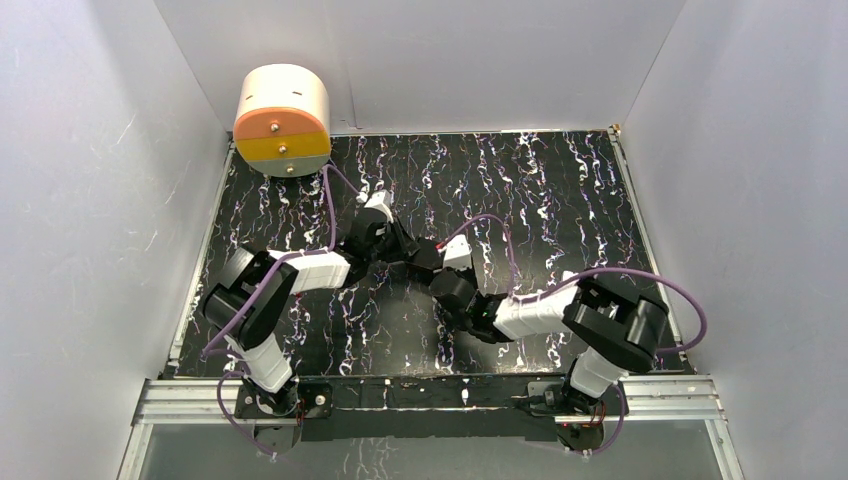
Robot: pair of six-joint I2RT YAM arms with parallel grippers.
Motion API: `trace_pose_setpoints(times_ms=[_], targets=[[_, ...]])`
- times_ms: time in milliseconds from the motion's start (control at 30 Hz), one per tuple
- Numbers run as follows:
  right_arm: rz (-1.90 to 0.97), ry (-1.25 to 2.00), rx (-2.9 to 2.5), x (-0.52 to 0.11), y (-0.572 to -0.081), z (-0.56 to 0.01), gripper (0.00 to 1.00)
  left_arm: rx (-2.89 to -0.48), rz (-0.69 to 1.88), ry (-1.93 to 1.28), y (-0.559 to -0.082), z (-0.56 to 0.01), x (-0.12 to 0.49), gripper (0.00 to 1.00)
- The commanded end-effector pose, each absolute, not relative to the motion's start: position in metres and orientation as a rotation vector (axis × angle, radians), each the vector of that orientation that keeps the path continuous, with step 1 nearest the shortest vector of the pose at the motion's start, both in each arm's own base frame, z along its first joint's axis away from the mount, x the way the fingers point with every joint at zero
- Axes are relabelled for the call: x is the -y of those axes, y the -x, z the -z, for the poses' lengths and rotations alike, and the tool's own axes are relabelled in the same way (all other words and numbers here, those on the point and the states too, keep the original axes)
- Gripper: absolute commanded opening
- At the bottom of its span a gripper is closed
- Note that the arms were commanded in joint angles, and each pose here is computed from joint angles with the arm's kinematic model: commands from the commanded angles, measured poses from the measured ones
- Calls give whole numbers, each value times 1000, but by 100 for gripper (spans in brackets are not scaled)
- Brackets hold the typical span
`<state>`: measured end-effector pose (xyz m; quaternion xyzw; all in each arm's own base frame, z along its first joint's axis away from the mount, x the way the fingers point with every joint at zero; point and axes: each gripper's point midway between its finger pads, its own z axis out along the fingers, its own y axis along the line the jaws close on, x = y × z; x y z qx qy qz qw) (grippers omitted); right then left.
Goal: Fold the paper box
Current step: Close the paper box at the center of the board.
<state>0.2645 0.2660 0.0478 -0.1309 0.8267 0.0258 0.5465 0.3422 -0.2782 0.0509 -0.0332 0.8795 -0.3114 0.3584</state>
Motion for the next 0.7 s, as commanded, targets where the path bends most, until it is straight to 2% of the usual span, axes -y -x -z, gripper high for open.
trace_pose_setpoints(times_ms=[0, 200, 333, 500, 667], targets=[[-148, 335, -2018, -268, -248, -52, 52, -2578, 701, -1, -280, 16, 265, 10], [-191, 266, -2049, -258, -238, -70, 70, -2582, 694, -1, -281, 18, 265, 10], [-234, 194, -2065, -250, -232, -83, 77, -2585, 697, -1, -281, 20, 265, 10], [-396, 34, -2045, -250, -234, -113, 75, -2584, 697, -3, -281, 19, 265, 10], [-565, -112, -2085, -254, -253, -118, 63, -2579, 699, -3, -281, 17, 265, 10]])
